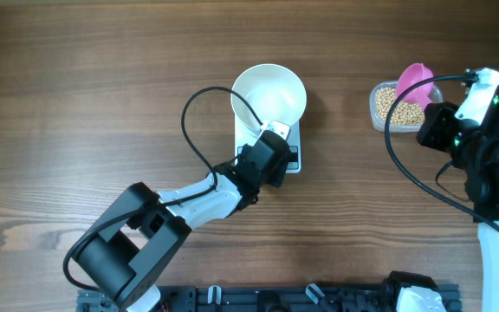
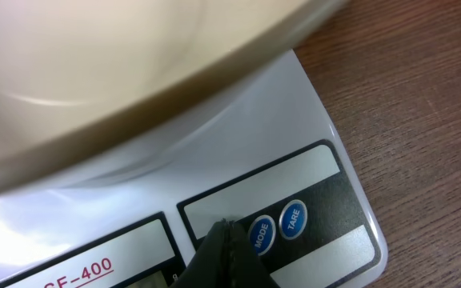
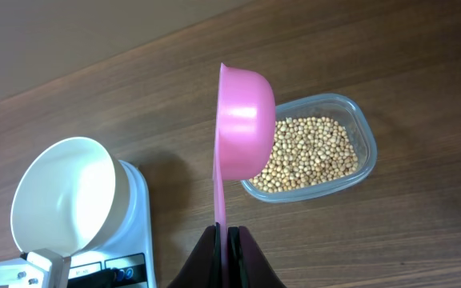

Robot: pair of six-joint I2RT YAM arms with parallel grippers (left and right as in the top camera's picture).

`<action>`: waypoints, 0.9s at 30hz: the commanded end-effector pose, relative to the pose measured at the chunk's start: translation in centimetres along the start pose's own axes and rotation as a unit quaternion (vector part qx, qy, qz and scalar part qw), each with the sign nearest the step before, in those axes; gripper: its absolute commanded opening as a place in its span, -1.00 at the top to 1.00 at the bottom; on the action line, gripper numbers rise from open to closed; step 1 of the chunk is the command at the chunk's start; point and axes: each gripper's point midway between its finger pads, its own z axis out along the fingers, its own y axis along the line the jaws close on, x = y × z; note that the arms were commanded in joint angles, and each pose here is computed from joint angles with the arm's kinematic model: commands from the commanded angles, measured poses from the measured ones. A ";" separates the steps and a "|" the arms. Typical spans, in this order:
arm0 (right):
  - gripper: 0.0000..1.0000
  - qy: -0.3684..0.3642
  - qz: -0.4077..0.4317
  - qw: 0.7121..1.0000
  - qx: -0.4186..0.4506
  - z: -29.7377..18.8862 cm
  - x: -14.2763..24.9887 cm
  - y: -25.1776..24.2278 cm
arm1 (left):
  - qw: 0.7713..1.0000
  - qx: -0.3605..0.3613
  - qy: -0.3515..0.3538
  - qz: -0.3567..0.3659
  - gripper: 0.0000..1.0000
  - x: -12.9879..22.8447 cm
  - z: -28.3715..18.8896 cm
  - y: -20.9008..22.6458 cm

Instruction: Scoop item into bowl and weigh 150g on scale

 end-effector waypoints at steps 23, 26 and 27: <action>0.91 -0.003 0.000 1.000 -0.006 -0.2 -0.4 0.3 | 0.998 -0.015 0.061 0.006 0.92 3.6 0.8 0.9; 0.91 -0.003 0.000 1.000 -0.006 -0.2 -0.4 0.3 | 0.998 -0.016 0.064 0.007 0.92 3.7 0.8 0.9; 0.91 -0.003 0.000 1.000 -0.006 -0.2 -0.4 0.3 | 0.998 -0.016 0.064 0.007 0.92 3.7 0.8 0.9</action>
